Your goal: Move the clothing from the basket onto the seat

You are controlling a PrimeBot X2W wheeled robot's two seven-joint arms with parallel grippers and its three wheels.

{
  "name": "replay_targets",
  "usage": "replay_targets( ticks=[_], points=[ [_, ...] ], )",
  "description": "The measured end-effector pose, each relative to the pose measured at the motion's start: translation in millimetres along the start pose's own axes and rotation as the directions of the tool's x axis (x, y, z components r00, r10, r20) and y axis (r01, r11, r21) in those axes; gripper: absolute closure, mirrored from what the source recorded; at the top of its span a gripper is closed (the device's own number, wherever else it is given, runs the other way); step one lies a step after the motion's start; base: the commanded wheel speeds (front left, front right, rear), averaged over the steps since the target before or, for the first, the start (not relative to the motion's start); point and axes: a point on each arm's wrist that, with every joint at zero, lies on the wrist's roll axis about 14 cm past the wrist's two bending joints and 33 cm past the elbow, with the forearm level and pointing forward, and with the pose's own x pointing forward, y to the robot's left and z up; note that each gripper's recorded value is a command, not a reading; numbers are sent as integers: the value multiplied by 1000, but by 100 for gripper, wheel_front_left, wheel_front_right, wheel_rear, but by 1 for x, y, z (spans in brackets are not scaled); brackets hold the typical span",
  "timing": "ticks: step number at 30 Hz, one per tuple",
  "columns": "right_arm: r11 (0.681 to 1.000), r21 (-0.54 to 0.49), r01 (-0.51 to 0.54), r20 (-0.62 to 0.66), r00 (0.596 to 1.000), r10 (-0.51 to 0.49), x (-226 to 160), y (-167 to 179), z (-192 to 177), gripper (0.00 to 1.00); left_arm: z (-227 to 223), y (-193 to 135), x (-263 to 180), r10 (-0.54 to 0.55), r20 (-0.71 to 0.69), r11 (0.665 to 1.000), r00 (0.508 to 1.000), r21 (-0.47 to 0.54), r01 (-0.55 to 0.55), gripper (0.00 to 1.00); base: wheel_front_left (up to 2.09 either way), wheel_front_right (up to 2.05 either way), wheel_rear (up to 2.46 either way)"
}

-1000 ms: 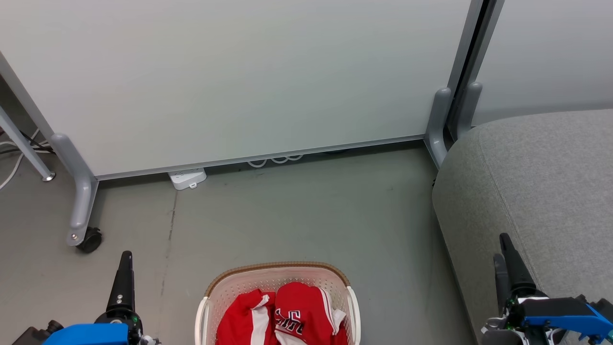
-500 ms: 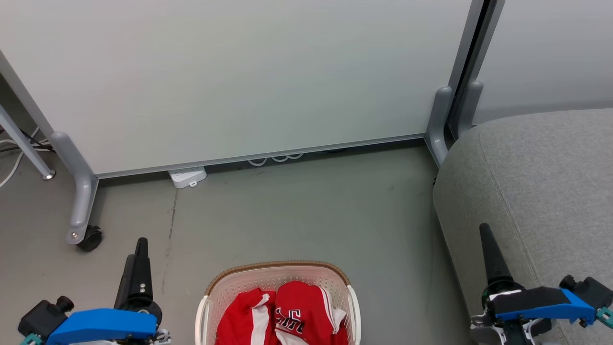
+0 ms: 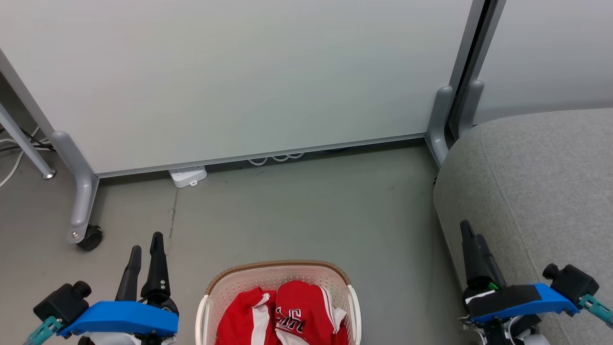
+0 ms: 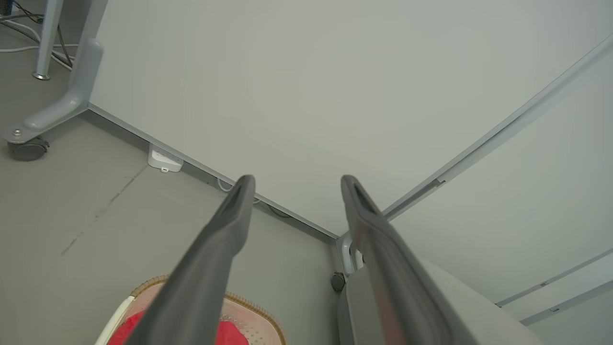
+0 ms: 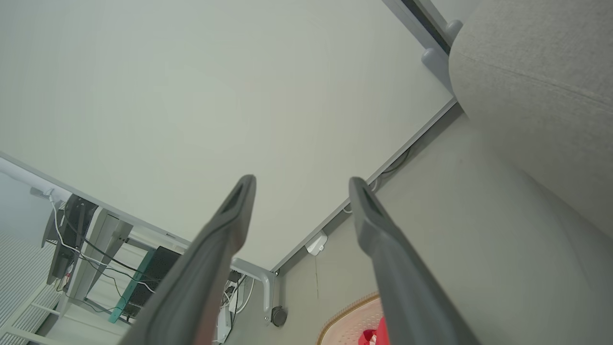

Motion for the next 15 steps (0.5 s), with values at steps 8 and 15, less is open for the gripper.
replay_targets(
  ticks=[8,15],
  points=[
    [995,-97,-23,0,1000,23,3,6,-2,0,1,-5,2,-18,9,993,1000,113,16,0,0,0,0],
    [985,-166,-40,-2,999,40,4,10,-4,0,2,-8,3,-28,16,982,999,190,25,0,0,0,0]
  ],
)
